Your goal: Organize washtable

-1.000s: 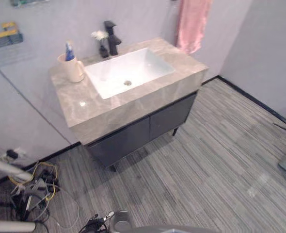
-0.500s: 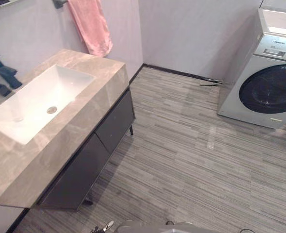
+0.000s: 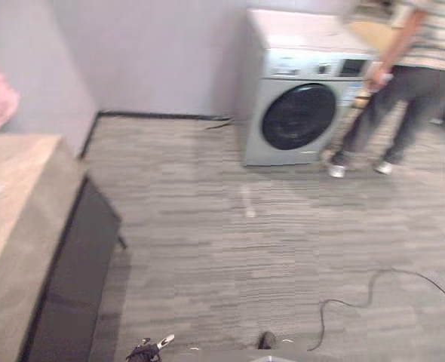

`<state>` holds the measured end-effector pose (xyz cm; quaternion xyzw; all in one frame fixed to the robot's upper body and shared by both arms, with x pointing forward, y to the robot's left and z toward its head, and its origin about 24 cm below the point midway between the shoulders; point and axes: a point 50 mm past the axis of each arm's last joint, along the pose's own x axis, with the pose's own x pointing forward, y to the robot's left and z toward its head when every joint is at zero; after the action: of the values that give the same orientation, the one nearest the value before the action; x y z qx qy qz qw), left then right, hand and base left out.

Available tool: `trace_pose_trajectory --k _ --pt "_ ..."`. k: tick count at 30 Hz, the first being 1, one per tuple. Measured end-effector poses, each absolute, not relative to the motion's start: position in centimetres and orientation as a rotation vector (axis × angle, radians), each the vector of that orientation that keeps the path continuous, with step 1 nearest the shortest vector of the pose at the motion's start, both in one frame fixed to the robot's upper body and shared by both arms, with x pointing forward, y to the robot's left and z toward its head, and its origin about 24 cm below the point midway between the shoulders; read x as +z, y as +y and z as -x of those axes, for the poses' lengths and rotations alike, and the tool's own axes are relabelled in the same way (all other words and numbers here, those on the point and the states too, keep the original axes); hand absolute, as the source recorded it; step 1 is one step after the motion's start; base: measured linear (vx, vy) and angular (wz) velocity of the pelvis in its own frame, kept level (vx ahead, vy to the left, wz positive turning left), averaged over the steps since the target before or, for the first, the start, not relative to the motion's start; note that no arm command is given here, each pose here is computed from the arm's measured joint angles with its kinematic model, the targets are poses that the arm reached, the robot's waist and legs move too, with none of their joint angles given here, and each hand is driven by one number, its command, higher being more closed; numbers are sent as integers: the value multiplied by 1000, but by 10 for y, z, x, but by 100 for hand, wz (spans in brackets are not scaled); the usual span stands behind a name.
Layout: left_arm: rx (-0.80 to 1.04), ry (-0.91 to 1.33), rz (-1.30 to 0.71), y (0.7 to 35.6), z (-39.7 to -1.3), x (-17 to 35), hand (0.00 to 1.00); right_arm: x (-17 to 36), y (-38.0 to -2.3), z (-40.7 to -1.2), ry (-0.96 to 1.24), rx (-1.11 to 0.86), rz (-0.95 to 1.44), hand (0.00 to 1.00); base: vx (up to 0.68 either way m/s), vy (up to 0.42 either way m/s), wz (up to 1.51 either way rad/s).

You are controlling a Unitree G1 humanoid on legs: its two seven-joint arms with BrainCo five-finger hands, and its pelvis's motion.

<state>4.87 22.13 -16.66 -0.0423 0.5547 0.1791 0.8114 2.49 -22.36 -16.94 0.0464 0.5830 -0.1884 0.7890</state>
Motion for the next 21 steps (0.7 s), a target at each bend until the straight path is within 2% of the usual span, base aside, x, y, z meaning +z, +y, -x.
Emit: trace_pose_trajectory --k 4,10,16,21 --pt "435 1225 109 229 -32 -168 0 -172 -211 -14 1268 -468 -202 0 58 -286 -63" --pt "555 1226 280 214 -23 -172 0 -171 -219 -17 1242 -467 -211 0 64 -349 -17" --pt "612 1203 285 221 -23 -170 0 -171 -217 -29 1237 -418 -169 0 -48 -237 4" --pt "634 1166 286 219 -28 -168 0 -170 -218 -35 1227 -420 -159 0 59 -253 -94"
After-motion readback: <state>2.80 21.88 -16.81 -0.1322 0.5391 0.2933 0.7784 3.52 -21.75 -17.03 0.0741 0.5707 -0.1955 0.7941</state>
